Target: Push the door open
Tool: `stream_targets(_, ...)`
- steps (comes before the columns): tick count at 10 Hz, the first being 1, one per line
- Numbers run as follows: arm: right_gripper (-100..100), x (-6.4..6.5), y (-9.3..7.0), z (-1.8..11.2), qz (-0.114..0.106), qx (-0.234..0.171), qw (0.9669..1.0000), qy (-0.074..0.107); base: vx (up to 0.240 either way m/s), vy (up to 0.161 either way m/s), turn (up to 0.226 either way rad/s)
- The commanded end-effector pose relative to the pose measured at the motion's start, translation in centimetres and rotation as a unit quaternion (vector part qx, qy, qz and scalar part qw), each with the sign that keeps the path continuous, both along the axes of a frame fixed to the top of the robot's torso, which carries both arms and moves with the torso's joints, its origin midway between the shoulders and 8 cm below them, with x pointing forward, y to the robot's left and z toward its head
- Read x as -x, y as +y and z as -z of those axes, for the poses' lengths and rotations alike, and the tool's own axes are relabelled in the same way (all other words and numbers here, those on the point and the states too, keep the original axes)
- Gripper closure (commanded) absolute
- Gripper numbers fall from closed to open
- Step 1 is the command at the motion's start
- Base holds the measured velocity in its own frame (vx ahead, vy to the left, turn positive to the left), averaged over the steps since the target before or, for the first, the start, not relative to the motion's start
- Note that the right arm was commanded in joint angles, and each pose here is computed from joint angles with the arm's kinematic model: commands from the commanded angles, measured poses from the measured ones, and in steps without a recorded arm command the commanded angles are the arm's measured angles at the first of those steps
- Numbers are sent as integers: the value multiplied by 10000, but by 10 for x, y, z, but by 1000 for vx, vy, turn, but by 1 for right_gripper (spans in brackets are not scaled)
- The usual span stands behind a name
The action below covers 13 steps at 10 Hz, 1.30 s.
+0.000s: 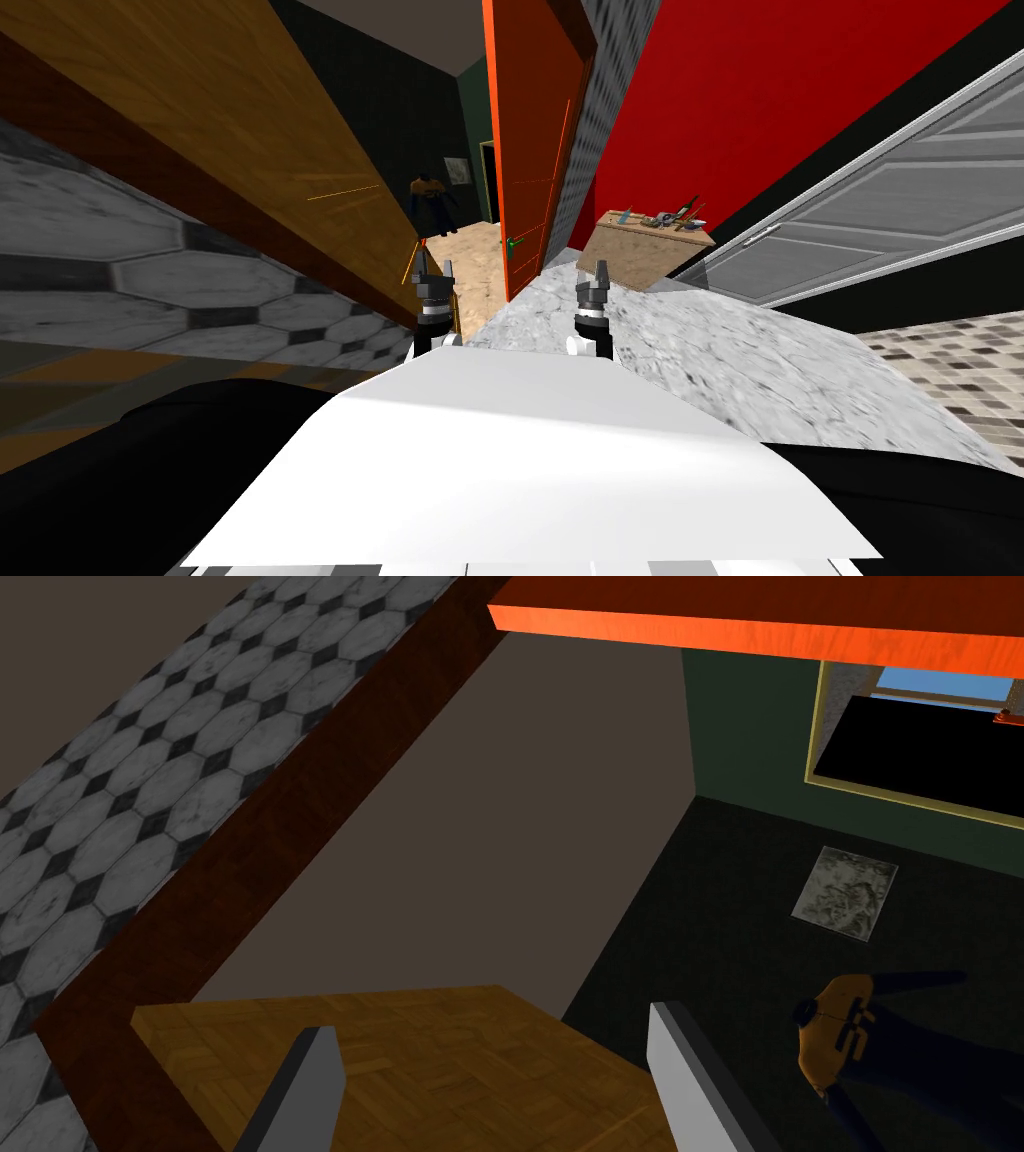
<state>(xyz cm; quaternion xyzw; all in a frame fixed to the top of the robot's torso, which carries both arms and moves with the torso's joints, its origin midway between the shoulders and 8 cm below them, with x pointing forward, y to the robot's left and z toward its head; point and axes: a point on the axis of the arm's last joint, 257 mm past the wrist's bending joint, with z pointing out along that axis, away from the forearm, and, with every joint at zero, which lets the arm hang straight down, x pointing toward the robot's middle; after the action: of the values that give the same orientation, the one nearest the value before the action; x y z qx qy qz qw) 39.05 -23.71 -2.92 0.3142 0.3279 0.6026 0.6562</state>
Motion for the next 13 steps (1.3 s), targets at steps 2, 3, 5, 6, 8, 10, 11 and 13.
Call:
stream_targets(2,-100,-17,13,21,-197,11,9995,245,156,-63,136)
stream_targets(3,-100,-20,16,25,-239,13,9993,298,145,-97,117)
stream_targets(5,-100,-29,26,39,-363,23,9983,457,109,-82,125)
stream_targets(6,-100,-35,32,49,-446,28,9974,567,178,-91,166)
stream_targets(8,-100,-41,39,58,-529,33,9963,680,141,-87,96)
stream_targets(10,-100,-49,49,73,-651,46,9943,848,111,-88,125)
stream_targets(11,-100,-52,53,78,-692,48,9935,905,87,-101,96)
stream_targets(13,-100,-59,63,93,-813,60,9908,1077,102,-75,116)
